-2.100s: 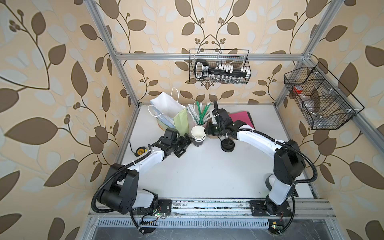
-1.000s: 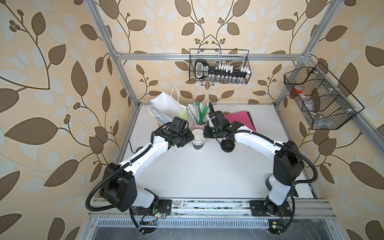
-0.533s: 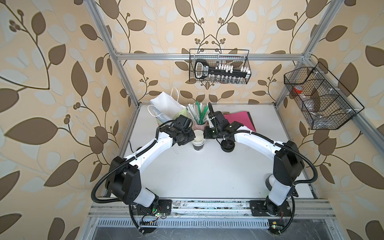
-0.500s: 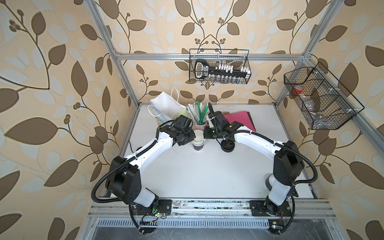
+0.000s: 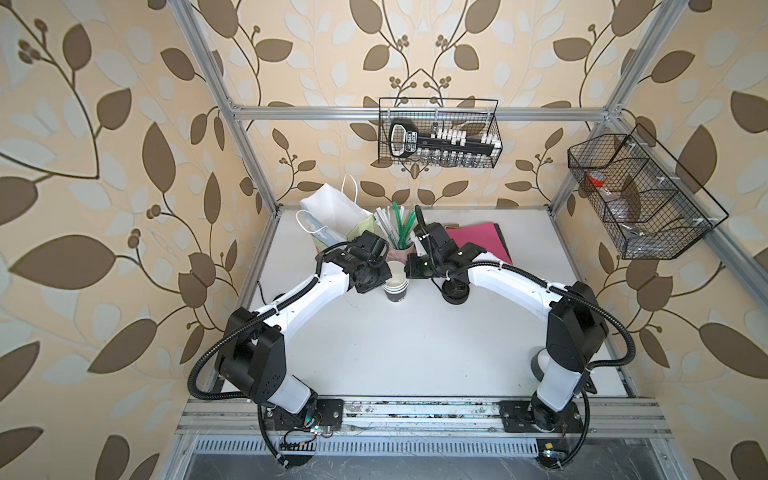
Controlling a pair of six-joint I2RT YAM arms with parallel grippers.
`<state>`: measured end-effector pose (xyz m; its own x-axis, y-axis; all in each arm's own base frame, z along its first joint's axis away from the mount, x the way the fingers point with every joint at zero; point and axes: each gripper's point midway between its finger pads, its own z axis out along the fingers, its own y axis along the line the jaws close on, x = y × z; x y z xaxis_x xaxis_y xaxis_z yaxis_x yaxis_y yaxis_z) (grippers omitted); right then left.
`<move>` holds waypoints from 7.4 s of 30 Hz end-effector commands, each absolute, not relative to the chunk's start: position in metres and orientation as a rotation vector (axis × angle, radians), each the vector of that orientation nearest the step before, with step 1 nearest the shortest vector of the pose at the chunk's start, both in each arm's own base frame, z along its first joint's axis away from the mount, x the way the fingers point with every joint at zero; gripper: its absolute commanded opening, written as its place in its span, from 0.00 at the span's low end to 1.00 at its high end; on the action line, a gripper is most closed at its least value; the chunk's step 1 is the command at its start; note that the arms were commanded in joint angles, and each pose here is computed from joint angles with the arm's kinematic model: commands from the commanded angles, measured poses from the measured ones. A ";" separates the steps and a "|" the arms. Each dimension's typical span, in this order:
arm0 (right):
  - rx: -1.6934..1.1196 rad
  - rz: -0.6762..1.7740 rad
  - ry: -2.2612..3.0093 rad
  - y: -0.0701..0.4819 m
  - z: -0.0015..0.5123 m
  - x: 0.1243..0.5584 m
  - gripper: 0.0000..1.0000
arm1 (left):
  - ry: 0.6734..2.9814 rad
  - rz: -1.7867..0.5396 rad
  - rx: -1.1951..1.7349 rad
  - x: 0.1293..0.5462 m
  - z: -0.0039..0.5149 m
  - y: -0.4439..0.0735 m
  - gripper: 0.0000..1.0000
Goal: Pack the takeout coffee
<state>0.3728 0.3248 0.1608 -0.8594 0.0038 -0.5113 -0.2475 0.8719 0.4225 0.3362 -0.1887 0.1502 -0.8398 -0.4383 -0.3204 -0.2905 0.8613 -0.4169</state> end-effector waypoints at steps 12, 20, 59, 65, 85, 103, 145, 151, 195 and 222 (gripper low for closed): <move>-0.151 0.724 2.466 0.311 0.193 0.378 0.47 | 2.594 -0.454 -0.515 0.345 0.172 -0.191 0.00; 0.016 0.977 2.366 0.284 0.198 0.372 0.61 | 2.612 -0.437 -0.527 0.349 0.172 -0.194 0.00; 0.244 1.188 2.307 0.290 0.137 0.357 0.60 | 2.622 -0.452 -0.634 0.347 0.159 -0.199 0.00; 0.217 1.191 2.319 0.301 0.135 0.356 0.61 | 2.629 -0.452 -0.645 0.347 0.155 -0.200 0.00; 0.285 1.266 2.174 0.277 0.158 0.356 0.60 | 2.622 -0.432 -0.665 0.347 0.155 -0.197 0.00; 0.279 1.280 2.222 0.298 0.133 0.356 0.59 | 2.621 -0.459 -0.684 0.348 0.156 -0.200 0.00; 0.284 0.845 2.406 0.282 0.107 0.366 0.53 | 2.551 -0.652 -0.691 0.351 0.200 -0.222 0.00; 0.261 0.766 2.415 0.281 0.112 0.367 0.53 | 2.549 -0.659 -0.692 0.351 0.201 -0.223 0.00; 0.149 0.607 2.331 0.247 0.195 0.379 0.60 | 2.415 -0.568 -0.497 0.335 0.296 -0.197 0.00; -0.050 0.075 2.708 0.173 0.098 0.344 0.99 | 2.734 -0.336 -0.194 0.222 0.137 -0.228 0.00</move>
